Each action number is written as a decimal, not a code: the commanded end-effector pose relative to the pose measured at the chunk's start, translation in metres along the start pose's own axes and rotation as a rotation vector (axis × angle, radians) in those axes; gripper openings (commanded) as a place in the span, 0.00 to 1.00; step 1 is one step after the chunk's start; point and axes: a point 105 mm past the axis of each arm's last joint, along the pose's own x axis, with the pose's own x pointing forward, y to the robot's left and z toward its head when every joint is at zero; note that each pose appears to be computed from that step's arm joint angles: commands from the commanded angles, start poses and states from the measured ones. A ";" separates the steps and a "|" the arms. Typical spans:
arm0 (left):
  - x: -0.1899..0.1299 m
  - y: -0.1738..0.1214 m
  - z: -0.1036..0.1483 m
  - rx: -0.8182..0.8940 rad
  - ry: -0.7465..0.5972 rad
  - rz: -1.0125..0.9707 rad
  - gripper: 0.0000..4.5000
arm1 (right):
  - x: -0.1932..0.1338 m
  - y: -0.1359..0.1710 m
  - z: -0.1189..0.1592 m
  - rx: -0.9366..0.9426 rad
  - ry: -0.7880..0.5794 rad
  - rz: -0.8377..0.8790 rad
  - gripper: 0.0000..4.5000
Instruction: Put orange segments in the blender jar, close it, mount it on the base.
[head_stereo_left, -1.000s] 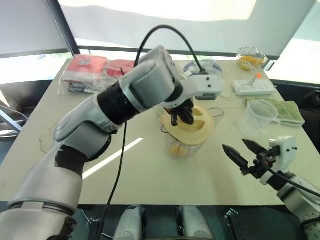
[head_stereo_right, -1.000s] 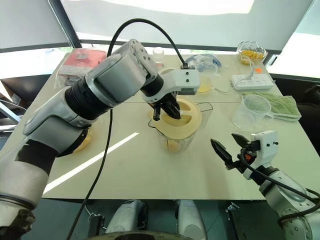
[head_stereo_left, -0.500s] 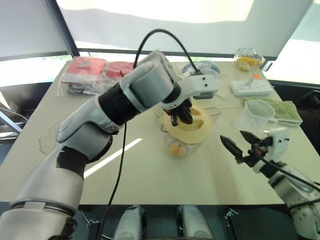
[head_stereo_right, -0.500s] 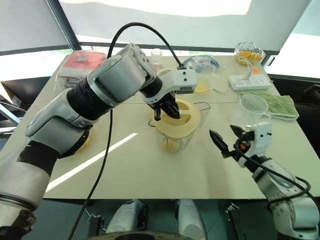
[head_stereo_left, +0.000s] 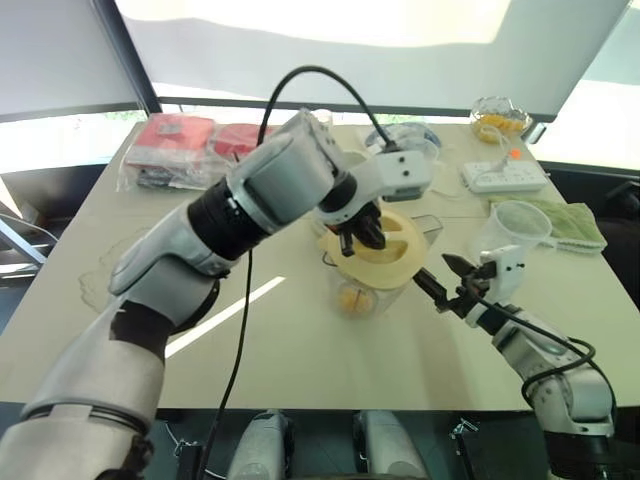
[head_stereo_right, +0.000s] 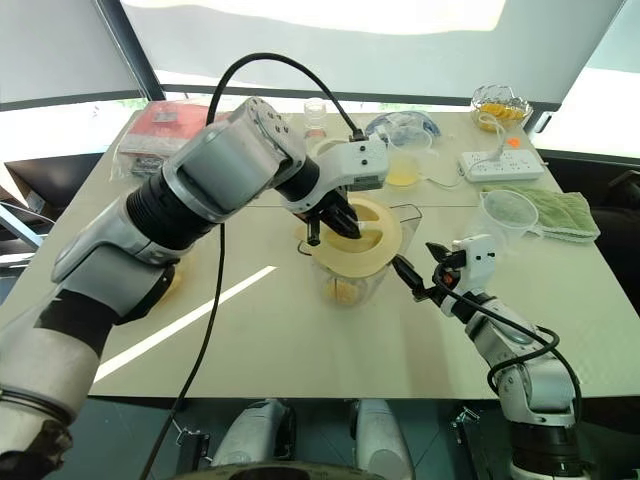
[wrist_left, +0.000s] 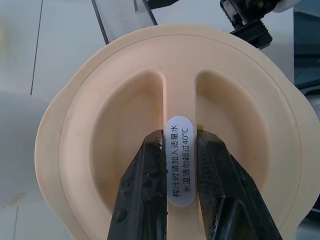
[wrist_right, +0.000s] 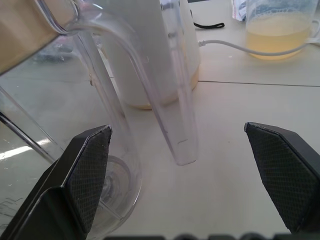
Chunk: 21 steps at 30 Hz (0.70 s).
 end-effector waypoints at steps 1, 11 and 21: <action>0.017 -0.009 -0.020 -0.035 0.053 -0.071 0.06 | 0.008 0.000 0.009 -0.007 -0.065 0.020 1.00; 0.016 -0.012 -0.024 -0.030 0.054 -0.075 0.06 | 0.036 -0.001 0.015 -0.048 -0.138 0.078 0.88; 0.018 -0.012 -0.036 -0.077 0.054 -0.063 0.06 | 0.030 0.003 0.011 -0.081 -0.112 0.069 0.23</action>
